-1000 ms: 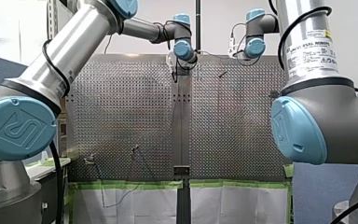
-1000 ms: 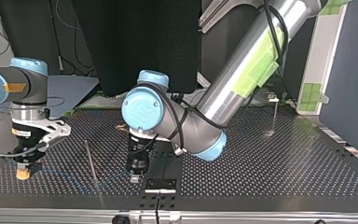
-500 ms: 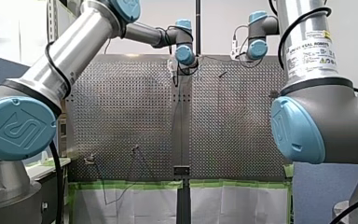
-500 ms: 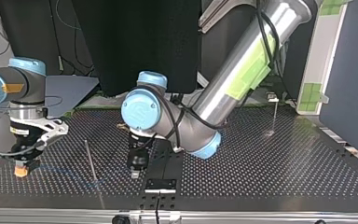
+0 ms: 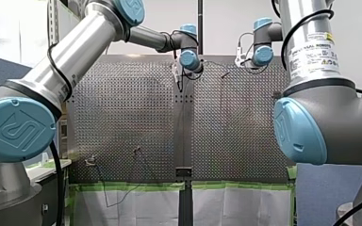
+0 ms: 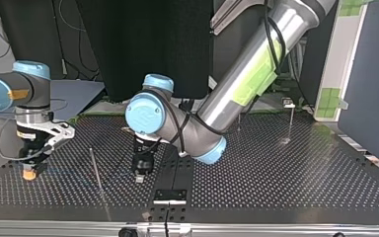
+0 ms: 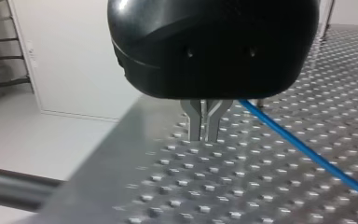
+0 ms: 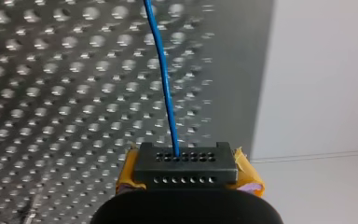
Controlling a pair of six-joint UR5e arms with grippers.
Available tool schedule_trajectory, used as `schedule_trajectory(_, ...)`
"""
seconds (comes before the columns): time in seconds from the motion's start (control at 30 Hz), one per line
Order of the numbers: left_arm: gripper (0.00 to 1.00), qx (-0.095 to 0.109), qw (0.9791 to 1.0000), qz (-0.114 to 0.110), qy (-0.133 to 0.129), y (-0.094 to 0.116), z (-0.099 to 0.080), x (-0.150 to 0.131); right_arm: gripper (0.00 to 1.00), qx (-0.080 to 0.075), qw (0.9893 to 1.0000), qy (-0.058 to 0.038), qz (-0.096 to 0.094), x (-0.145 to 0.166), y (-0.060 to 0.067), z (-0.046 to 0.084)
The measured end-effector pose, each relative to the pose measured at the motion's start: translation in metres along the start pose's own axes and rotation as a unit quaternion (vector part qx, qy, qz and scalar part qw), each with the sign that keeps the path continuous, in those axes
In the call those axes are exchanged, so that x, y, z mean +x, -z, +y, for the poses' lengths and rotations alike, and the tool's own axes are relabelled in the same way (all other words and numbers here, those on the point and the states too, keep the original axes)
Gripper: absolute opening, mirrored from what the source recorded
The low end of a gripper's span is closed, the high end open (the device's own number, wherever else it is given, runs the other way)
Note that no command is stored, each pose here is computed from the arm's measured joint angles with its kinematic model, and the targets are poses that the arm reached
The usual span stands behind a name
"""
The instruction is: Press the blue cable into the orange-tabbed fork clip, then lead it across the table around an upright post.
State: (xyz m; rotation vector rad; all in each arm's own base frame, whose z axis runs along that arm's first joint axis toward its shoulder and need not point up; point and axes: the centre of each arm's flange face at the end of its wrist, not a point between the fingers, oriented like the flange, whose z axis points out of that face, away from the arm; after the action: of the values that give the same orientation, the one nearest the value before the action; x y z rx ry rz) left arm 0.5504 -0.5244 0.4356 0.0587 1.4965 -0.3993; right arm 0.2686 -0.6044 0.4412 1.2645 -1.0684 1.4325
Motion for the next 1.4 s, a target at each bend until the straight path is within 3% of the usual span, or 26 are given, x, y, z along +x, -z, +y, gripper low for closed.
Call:
schedule_trajectory(0.23, 0.0, 0.001, 0.9996, 0.025, -0.009, -0.006, -0.002, 0.044, 0.0, 0.0, 0.9999, 0.0009, -0.017, -0.022, -0.005, 0.001)
schedule_trajectory(0.47, 0.0, 0.004, 0.9998, 0.021, -0.004, -0.007, -0.006, 0.052, 0.0, -0.002, 0.9994, 0.0013, -0.035, -0.045, -0.007, 0.003)
schedule_trajectory(0.77, 0.0, -0.006, 0.9998, 0.018, -0.003, -0.01, 0.001, 0.053, 0.0, -0.002, 0.9976, 0.0028, -0.069, -0.087, -0.007, 0.003)
schedule_trajectory(0.93, 0.0, -0.007, 0.9994, 0.032, -0.008, -0.012, 0.004, 0.073, 0.0, -0.004, 0.9962, 0.0048, -0.087, -0.112, -0.005, 0.003)
schedule_trajectory(1.03, 0.0, -0.007, 0.999, 0.043, -0.011, -0.013, 0.004, 0.092, 0.0, -0.005, 0.9959, 0.0033, -0.09, -0.123, -0.003, 0.005)
schedule_trajectory(1.13, 0.0, -0.007, 0.9986, 0.05, -0.014, -0.014, 0.004, 0.104, 0.0, -0.005, 0.9963, 0.0028, -0.085, -0.127, -0.003, 0.005)
schedule_trajectory(1.33, 0.0, -0.008, 0.9982, 0.056, -0.017, -0.015, 0.005, 0.117, 0.0, -0.003, 0.9961, 0.0047, -0.088, -0.138, 0.001, 0.001)
schedule_trajectory(1.4, 0.31, -0.008, 0.9982, 0.057, -0.02, -0.015, 0.005, 0.12, 0.0, -0.003, 0.9957, 0.0045, -0.092, -0.146, 0.004, 0.0)
